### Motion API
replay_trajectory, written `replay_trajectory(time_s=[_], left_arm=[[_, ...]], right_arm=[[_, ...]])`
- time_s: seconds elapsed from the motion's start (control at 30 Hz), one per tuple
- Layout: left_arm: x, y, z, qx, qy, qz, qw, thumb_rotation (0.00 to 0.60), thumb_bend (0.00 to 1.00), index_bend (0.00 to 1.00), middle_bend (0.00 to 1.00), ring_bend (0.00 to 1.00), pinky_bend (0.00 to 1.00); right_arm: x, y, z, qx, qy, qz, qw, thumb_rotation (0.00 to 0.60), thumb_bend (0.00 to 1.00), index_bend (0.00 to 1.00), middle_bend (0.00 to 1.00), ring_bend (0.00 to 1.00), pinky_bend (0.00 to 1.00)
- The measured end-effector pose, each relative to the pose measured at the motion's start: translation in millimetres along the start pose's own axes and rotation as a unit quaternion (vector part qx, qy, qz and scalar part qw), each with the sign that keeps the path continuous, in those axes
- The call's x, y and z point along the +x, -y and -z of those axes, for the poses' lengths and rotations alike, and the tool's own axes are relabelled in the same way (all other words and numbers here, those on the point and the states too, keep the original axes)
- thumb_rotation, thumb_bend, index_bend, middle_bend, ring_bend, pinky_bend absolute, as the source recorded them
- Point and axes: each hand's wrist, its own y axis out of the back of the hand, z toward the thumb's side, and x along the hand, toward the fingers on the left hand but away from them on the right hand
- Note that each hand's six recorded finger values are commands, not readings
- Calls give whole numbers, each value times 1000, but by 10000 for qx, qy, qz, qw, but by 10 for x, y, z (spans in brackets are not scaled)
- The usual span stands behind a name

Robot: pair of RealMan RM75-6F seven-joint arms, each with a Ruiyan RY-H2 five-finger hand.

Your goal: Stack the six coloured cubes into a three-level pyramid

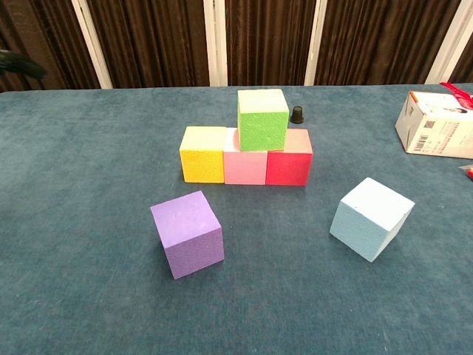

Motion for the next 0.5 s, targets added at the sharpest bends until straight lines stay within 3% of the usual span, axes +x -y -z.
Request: replay_trajectory(time_s=[0.33, 0.5], left_arm=[[359, 41, -450, 776, 1189, 565, 9883, 600, 287, 87, 62, 0, 0], [469, 147, -640, 771, 1664, 730, 9803, 600, 287, 87, 63, 0, 0]], right_arm=[[-47, 61, 111, 144, 526, 29, 9985, 600, 130, 0, 26, 0, 0], [-53, 74, 174, 204, 805, 83, 9965, 600, 129, 0, 26, 0, 0]])
